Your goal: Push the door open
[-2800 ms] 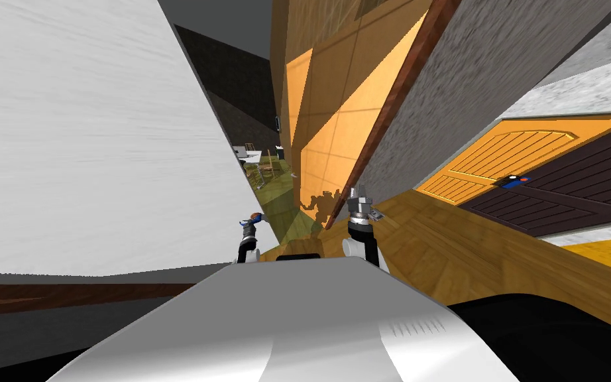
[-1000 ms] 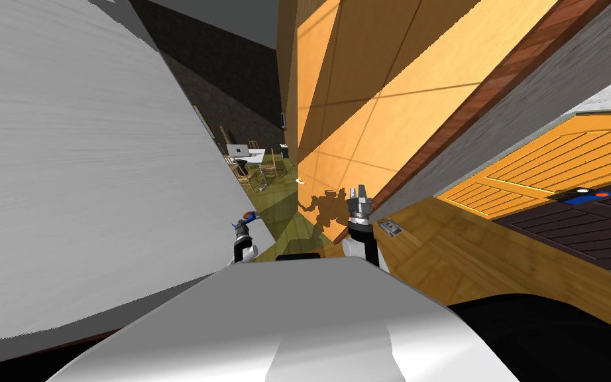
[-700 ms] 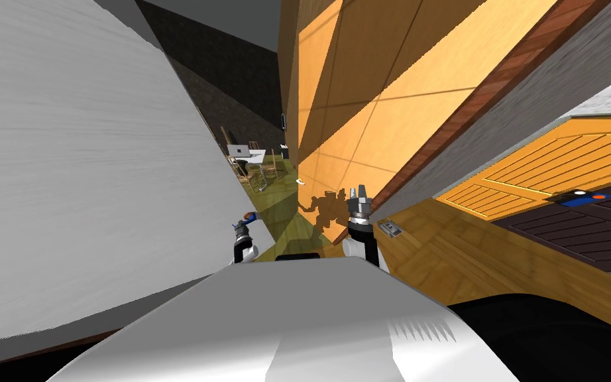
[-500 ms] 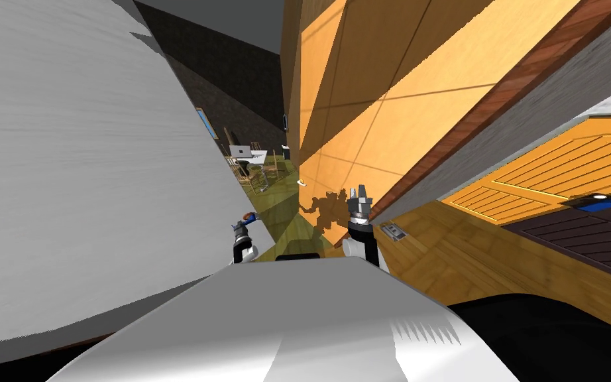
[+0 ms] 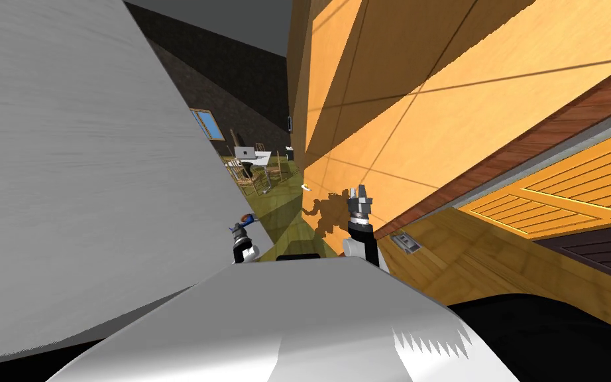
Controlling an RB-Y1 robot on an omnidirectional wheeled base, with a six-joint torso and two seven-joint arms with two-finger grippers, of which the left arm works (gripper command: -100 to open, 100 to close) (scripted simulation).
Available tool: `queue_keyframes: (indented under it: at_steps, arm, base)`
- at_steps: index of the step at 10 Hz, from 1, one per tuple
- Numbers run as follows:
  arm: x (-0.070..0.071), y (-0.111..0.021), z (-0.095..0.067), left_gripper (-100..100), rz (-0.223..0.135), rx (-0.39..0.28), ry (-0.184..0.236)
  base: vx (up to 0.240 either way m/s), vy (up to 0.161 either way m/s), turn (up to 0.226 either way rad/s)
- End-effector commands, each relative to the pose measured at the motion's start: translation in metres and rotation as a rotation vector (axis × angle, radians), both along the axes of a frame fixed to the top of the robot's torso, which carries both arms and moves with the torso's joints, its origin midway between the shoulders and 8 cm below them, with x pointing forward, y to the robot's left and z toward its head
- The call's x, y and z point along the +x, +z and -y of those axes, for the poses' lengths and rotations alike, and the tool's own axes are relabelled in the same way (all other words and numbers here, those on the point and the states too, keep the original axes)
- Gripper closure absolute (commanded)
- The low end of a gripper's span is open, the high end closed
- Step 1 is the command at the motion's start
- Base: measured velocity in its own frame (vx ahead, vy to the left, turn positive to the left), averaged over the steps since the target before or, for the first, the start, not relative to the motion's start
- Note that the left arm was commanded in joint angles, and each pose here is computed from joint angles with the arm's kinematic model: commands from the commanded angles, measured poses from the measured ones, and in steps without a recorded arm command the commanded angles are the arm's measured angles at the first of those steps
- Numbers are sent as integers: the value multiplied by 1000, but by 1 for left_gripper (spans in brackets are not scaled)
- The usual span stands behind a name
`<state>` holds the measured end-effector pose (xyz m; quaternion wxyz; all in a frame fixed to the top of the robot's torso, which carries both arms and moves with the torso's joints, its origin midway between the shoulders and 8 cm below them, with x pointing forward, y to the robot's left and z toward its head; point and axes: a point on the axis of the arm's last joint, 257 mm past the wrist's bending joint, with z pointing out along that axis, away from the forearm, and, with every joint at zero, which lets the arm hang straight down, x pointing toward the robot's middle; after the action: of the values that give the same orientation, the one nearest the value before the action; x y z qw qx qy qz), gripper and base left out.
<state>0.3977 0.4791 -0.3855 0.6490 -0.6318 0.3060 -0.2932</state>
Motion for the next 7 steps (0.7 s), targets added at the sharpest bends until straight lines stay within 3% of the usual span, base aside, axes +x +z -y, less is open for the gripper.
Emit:
queue_keyframes:
  at_steps: [1, 3, 4, 5, 6, 7]
  arm:
    - [0, 2, 1, 100, 11, -4, 26]
    - [-6, -4, 0, 100, 2, -13, 37]
    - [-12, 9, -27, 100, 11, 27, 92]
    - [-12, 9, -27, 100, 11, 27, 92]
    - [-15, 14, -39, 100, 18, 41, 133]
    - [-15, 14, -39, 100, 18, 41, 133]
  base:
    - [210, 43, 85]
    - [137, 25, 49]
    - [111, 71, -37]
    - [110, 97, -16]
    - [153, 118, -44]
    - [147, 95, -8]
